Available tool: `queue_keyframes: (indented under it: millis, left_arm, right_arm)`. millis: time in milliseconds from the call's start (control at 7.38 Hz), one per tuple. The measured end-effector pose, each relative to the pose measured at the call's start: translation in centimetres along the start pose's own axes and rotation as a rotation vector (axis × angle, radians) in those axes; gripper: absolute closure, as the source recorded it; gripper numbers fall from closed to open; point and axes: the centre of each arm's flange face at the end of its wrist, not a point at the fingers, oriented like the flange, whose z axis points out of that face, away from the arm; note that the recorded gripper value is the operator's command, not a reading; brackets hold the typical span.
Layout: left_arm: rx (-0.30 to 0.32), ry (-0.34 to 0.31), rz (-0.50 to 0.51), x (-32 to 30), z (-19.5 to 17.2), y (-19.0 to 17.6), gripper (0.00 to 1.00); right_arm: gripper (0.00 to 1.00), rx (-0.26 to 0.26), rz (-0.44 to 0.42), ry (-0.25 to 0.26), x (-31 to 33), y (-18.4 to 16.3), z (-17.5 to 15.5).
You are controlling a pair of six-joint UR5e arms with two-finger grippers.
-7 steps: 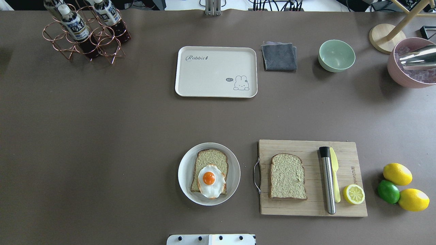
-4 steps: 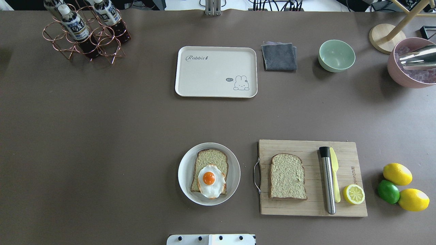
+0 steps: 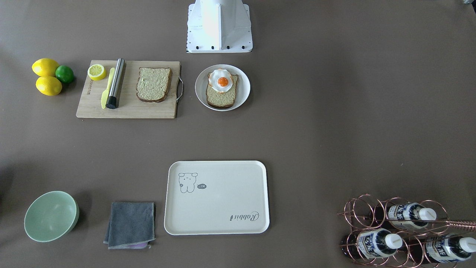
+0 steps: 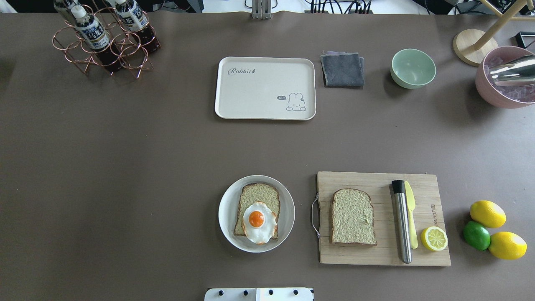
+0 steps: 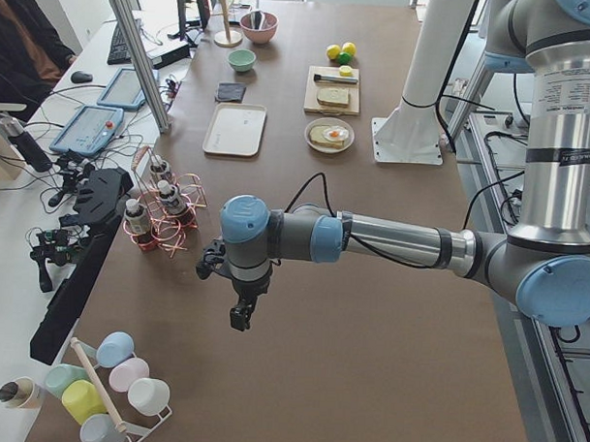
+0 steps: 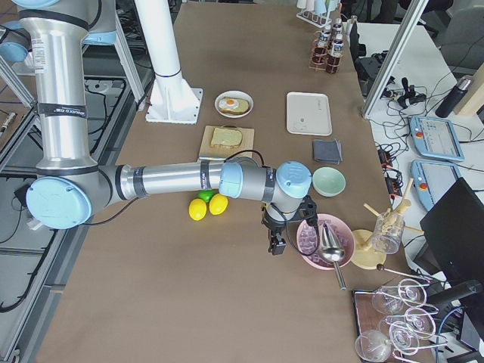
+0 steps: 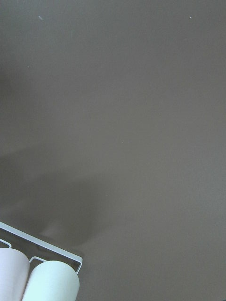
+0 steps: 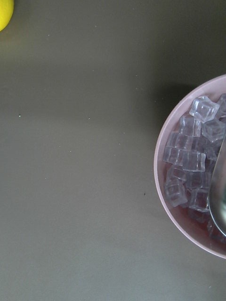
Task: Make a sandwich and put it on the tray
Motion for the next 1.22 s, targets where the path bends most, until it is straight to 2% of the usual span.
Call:
queue_keyframes:
  millis: [1219]
  left_arm:
    - [-0.002, 0.001, 0.003, 0.05, 0.15, -0.02, 0.02]
  right_arm:
    - [0.0, 0.005, -0.006, 0.003, -0.21, -0.2, -0.3]
